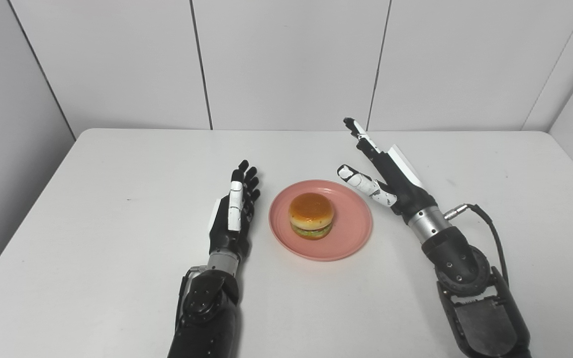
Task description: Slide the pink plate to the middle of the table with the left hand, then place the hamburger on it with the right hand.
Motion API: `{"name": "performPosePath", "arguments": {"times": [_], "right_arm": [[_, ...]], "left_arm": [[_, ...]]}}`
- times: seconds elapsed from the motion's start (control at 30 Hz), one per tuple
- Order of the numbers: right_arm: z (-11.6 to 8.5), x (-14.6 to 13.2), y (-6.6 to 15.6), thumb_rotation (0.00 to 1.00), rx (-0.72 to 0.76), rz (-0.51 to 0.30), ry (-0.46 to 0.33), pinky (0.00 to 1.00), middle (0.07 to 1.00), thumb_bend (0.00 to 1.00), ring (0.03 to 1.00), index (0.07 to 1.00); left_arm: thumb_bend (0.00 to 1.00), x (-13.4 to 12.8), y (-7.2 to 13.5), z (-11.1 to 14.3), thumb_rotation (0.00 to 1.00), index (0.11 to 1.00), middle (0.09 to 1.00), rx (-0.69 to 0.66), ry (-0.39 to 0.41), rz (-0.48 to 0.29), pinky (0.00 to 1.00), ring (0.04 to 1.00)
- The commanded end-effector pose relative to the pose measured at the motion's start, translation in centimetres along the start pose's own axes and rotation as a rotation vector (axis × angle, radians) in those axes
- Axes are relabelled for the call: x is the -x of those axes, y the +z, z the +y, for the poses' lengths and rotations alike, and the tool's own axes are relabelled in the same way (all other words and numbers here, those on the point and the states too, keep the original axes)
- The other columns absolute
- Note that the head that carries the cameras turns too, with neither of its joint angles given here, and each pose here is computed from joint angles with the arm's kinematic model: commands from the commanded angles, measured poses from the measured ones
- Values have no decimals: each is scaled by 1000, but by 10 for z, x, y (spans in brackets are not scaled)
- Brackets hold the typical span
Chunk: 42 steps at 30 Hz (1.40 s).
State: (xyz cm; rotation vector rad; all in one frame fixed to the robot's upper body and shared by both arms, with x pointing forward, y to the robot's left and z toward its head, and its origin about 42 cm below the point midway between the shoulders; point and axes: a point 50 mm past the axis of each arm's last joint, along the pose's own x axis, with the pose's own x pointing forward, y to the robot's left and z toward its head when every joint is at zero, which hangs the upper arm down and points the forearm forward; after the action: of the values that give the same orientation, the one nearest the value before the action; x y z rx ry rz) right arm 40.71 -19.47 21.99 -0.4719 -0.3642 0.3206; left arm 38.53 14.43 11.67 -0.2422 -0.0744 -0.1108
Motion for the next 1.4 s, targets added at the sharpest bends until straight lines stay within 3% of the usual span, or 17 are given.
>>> {"name": "performPosePath", "arguments": {"times": [0.0, 0.13, 0.23, 0.43, 0.67, 0.9, 1.37], "right_arm": [[-9, -9, 13, 1000, -79, -86, -65, 999, 1000, 706, 1000, 1000], [-4, -3, 3, 1000, -212, -87, -103, 1000, 1000, 789, 1000, 1000], [5, 4, -5, 1000, -282, -81, -133, 1000, 1000, 791, 1000, 1000], [19, 16, -18, 1000, -296, -69, -165, 1000, 1000, 731, 1000, 1000], [41, 30, -29, 1000, -427, -7, -196, 1000, 1000, 706, 1000, 1000], [58, 38, -36, 1000, -459, 65, -241, 1000, 1000, 717, 1000, 1000], [64, 38, -52, 1000, -418, 130, -273, 1000, 1000, 709, 1000, 1000]], "left_arm": [[808, -2, 13, 2, 1000, 998, 1000, -71, -24, -78, 1000, 1000], [792, -1, 14, 6, 1000, 1000, 1000, -119, -40, -89, 1000, 1000], [777, 0, 15, 9, 1000, 1000, 1000, -126, -60, -104, 1000, 1000], [774, 1, 16, 16, 1000, 1000, 1000, -167, -107, -103, 1000, 1000], [755, 4, 17, 22, 1000, 1000, 1000, -184, -105, -103, 1000, 1000], [760, 5, 14, 22, 1000, 1000, 1000, -165, -86, -86, 1000, 1000], [781, -2, 7, 28, 1000, 1000, 1000, -126, -19, -38, 1000, 1000]]}}
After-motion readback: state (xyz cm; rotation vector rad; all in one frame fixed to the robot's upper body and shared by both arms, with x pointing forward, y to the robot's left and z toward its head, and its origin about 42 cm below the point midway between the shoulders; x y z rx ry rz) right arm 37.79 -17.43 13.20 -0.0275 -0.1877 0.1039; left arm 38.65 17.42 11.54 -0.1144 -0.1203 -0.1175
